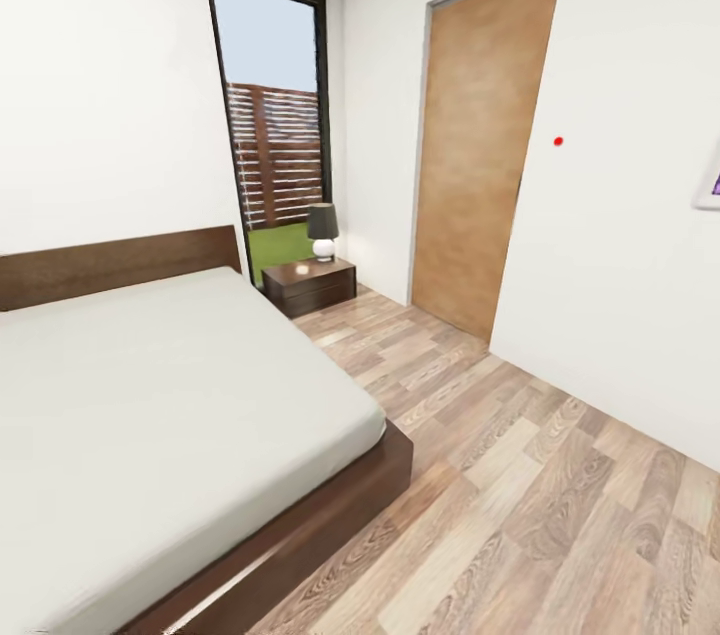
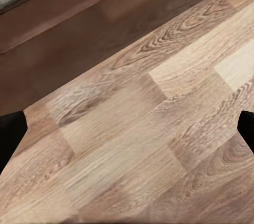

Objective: In the bedroom, move the book from the bed onto either nightstand, and place the two sandals side by side next to the bed.

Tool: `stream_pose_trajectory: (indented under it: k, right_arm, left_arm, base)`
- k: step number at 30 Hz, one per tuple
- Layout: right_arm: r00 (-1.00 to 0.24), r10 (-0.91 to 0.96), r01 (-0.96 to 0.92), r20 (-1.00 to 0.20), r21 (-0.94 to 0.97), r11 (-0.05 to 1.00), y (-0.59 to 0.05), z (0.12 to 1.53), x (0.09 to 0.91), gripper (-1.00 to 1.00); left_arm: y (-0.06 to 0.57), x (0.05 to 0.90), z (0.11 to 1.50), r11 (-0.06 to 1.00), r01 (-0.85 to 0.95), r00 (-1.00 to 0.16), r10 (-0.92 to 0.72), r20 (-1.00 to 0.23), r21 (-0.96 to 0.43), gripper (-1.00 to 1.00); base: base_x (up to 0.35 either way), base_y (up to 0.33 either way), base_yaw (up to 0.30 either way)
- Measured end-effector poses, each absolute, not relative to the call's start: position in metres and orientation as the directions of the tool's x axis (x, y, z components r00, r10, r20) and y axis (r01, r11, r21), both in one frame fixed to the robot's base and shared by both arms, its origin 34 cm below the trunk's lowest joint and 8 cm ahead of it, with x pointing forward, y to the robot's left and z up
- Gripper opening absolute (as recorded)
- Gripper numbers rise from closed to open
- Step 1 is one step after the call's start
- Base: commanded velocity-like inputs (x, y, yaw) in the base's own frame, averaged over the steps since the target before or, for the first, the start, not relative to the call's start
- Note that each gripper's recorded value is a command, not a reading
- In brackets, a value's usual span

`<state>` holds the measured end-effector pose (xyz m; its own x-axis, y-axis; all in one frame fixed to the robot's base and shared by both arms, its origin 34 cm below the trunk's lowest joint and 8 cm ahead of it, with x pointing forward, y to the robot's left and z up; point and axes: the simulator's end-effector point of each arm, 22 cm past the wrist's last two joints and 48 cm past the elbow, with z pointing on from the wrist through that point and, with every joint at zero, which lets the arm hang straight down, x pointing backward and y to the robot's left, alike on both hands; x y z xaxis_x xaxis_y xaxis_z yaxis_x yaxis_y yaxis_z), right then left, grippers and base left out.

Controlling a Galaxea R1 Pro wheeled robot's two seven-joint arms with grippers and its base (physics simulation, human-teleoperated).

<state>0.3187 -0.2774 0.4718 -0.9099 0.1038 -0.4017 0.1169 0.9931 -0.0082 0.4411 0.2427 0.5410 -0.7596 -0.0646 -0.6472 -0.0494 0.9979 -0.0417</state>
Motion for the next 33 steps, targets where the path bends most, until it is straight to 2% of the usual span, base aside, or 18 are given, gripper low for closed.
stream_pose_trajectory:
  k: [33]
  right_arm:
    - [-0.910, 0.105, 0.118, -0.402, -0.007, 0.993, -0.2765, 0.4718, 0.3187, 1.00]
  left_arm:
    - [0.2425, 0.4411, 0.5410, 0.998, -0.049, -0.760, -0.065, -0.647, -0.042, 1.00]
  base:
    - [0.000, 0.000, 0.272]
